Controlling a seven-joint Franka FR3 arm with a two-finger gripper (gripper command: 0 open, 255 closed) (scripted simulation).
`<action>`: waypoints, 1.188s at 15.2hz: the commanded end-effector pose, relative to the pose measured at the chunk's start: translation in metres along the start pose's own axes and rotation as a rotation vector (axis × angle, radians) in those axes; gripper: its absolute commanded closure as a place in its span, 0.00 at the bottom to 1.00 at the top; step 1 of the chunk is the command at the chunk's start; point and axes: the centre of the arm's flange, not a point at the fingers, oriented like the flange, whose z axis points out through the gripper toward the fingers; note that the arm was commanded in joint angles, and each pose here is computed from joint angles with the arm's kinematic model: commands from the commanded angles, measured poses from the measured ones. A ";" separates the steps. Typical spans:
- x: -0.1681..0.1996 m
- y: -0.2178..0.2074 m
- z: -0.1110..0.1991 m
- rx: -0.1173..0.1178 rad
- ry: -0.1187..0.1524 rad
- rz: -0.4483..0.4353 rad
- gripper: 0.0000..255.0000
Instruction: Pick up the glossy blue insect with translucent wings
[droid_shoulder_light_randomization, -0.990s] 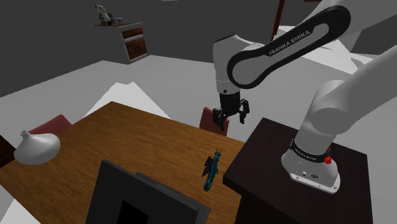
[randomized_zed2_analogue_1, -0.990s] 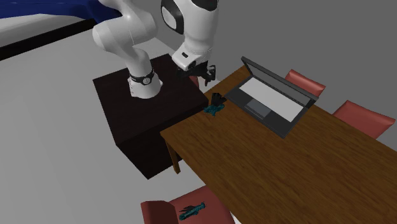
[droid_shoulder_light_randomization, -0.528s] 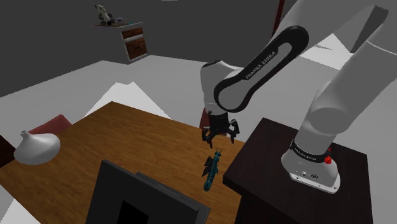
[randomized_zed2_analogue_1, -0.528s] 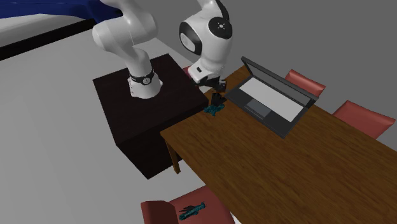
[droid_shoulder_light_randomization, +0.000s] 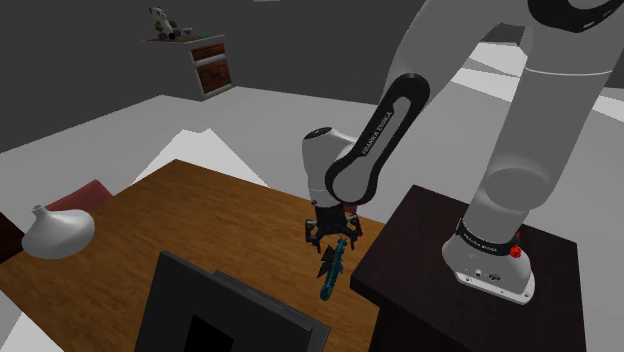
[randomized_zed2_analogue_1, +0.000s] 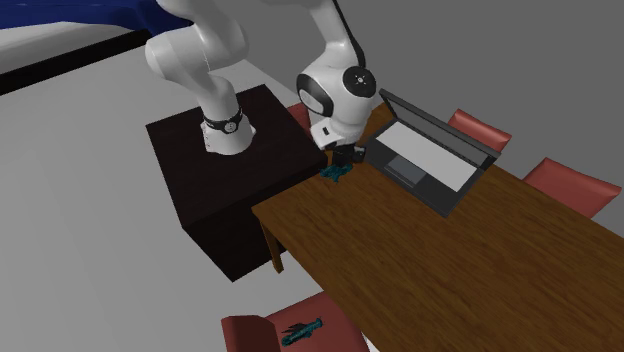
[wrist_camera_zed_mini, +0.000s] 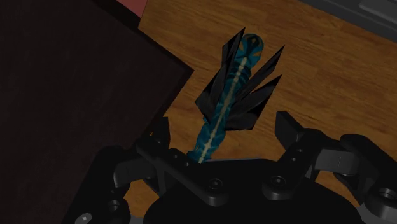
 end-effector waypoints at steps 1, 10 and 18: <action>0.001 -0.002 0.011 0.001 -0.001 0.002 0.00; 0.004 -0.004 0.024 0.001 -0.001 0.002 1.00; 0.002 -0.002 0.014 0.001 -0.001 0.002 1.00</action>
